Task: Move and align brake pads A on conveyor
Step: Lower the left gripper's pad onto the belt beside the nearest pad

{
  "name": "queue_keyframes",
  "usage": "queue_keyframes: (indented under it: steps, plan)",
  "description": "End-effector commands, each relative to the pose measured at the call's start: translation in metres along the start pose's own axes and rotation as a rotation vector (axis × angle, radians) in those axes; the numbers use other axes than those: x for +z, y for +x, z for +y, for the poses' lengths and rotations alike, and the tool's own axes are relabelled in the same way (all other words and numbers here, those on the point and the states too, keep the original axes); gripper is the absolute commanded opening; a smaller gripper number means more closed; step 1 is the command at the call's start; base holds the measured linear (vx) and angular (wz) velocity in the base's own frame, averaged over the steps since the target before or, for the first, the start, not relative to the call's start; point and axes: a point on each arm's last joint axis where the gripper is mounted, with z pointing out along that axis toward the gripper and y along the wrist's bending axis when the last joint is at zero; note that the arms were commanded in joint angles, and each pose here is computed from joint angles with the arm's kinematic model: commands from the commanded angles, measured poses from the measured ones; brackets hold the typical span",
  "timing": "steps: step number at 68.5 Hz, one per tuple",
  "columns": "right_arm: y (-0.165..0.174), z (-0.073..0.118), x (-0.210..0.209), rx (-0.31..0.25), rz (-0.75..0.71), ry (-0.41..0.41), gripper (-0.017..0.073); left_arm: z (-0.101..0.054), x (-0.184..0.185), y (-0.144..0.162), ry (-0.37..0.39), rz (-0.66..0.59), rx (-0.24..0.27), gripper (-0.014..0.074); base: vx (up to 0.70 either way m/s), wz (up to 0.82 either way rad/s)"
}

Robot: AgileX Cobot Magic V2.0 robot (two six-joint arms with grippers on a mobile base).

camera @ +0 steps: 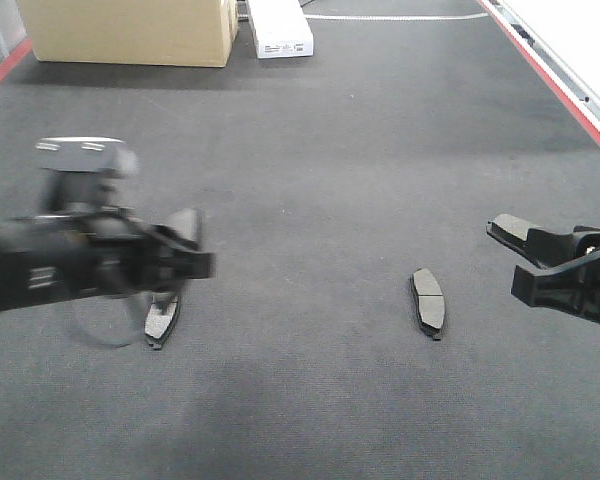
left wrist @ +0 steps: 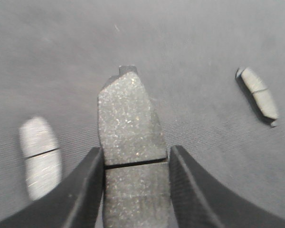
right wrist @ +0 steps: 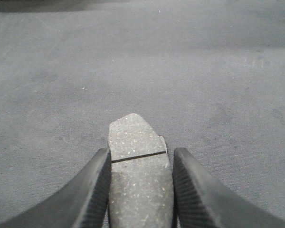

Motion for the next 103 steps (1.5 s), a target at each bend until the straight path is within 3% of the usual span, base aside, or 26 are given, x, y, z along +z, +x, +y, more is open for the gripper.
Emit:
queue_keyframes:
  steps: [1,16,31,42,50,69,97,103]
  plan:
    - [-0.016,0.004,-0.007,-0.025,-0.098,-0.047,0.0049,-0.011,0.017,-0.022,0.04,-0.099,-0.013,0.0224,0.0,0.0]
    - [-0.016,0.004,-0.007,-0.025,-0.098,-0.047,0.0049,-0.007,0.081,-0.016,0.018,-0.052,-0.126,0.0226,0.0,0.0]
    - [-0.016,0.004,-0.007,-0.025,-0.098,-0.047,0.0049,-0.001,0.121,0.0,-0.007,-0.008,-0.237,0.023,0.0,0.0]
    - [-0.016,0.004,-0.007,-0.025,-0.098,-0.047,0.0049,0.001,0.133,0.004,-0.005,-0.024,-0.24,0.0235,0.0,0.0]
    - [-0.016,0.004,-0.007,-0.025,-0.098,-0.047,0.0049,0.001,0.139,0.008,-0.006,-0.018,-0.271,0.0236,0.0,0.0]
    - [-0.016,0.004,-0.007,-0.025,-0.098,-0.047,0.0049,0.002,0.148,0.016,-0.013,0.003,-0.269,0.0265,0.0,0.0]
    - [-0.016,0.004,-0.007,-0.025,-0.098,-0.047,0.0049,-0.002,0.133,0.004,0.007,-0.036,-0.268,0.0514,0.0,0.0]
    - [-0.016,0.004,-0.007,-0.025,-0.098,-0.047,0.0049,-0.007,0.117,-0.008,0.03,-0.089,-0.224,0.0537,0.0,0.0]
